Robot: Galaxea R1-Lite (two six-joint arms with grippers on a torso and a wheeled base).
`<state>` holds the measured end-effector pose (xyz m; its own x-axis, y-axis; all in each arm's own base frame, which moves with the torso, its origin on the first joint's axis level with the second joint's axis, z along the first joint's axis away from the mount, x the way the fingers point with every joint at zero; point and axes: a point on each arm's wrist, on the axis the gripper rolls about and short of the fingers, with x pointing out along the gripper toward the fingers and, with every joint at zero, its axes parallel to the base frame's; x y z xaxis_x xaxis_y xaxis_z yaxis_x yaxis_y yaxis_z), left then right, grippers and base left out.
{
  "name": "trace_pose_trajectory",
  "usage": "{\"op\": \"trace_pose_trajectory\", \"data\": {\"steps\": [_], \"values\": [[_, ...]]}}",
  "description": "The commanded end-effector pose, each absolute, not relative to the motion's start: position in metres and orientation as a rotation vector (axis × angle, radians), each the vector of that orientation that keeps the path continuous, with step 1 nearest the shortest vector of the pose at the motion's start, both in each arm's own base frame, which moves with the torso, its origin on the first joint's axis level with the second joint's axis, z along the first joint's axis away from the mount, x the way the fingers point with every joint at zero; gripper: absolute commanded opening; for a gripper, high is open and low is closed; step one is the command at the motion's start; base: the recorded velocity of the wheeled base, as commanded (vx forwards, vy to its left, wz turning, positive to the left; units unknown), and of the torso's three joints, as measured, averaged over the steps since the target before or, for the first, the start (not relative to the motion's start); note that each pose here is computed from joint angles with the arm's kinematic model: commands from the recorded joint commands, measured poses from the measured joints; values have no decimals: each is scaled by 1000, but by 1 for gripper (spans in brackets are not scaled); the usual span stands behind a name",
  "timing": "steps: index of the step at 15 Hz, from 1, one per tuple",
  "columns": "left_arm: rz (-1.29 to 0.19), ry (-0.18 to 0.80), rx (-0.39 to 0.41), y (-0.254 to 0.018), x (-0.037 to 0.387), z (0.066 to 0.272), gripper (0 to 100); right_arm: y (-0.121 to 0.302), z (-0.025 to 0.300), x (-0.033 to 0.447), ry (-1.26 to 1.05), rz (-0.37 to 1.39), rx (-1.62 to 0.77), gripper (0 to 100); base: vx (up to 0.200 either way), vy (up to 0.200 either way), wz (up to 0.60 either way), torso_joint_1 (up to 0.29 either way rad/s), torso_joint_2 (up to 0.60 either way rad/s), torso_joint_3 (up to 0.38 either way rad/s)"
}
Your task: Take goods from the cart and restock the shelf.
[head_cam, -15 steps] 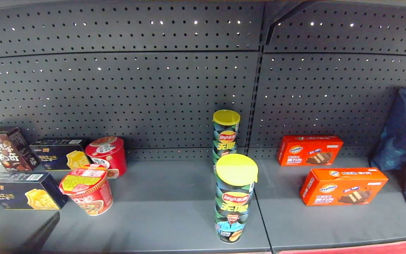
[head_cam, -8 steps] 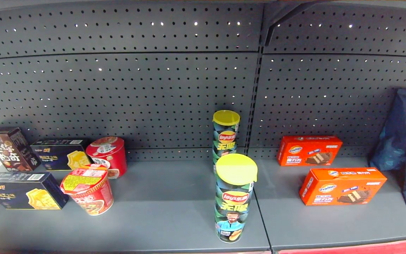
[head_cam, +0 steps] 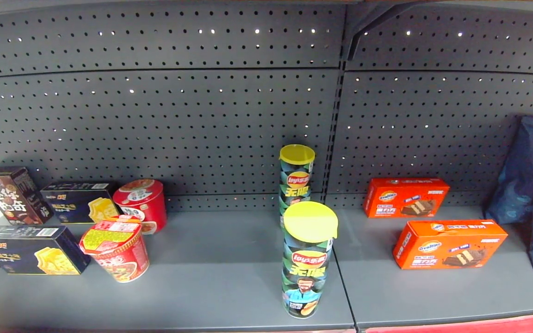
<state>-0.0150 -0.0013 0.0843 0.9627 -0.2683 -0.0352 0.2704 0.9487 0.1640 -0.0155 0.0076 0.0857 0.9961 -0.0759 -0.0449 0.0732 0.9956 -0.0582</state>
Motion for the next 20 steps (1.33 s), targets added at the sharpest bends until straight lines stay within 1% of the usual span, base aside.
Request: {"op": "trace_pose_trajectory", "data": {"steps": [1, 3, 7, 10, 11, 12, 13, 14, 17, 18, 20], "values": [[-275, 3, 166, -1, -16, 84, 100, 9, 85, -15, 46, -161, -42, 100, 0, 0, 0, 0, 0, 0], [-276, 5, 164, -1, -16, 84, 100, 11, 84, -20, -16, -206, -20, 100, 0, 0, 0, 0, 0, 0], [-272, 2, 174, -1, -16, 84, 100, 14, 83, -20, -56, -311, 40, 100, 0, 0, 0, 0, 0, 0], [-267, 1, 175, -1, -16, 84, 100, 14, 83, -20, -69, -299, 67, 100, 0, 0, 0, 0, 0, 0], [-268, 2, 171, -1, -16, 84, 100, 14, 83, -20, -69, -275, 79, 100, 0, 0, 0, 0, 0, 0], [-272, 2, 175, -1, -16, 84, 100, 16, 84, -20, -67, -211, 117, 100, 0, 0, 0, 0, 0, 0], [-273, 2, 175, -1, -16, 84, 100, 15, 84, -20, -69, -280, 112, 100, 0, 0, 0, 0, 0, 0], [-273, 2, 177, -1, -16, 84, 100, 13, 84, -20, -69, -466, 95, 100, 0, 0, 0, 0, 0, 0], [-273, 3, 169, -1, -16, 84, 100, 12, 83, -21, -83, -669, 86, 100, 0, 0, 0, 0, 0, 0], [-273, 3, 166, -1, -16, 84, 100, 12, 83, -21, -85, -719, 84, 100, 0, 0, 0, 0, 0, 0], [-275, 3, 164, -1, -16, 84, 100, 12, 78, -20, -44, -714, 41, 100, 0, 0, 0, 0, 0, 0]]}}
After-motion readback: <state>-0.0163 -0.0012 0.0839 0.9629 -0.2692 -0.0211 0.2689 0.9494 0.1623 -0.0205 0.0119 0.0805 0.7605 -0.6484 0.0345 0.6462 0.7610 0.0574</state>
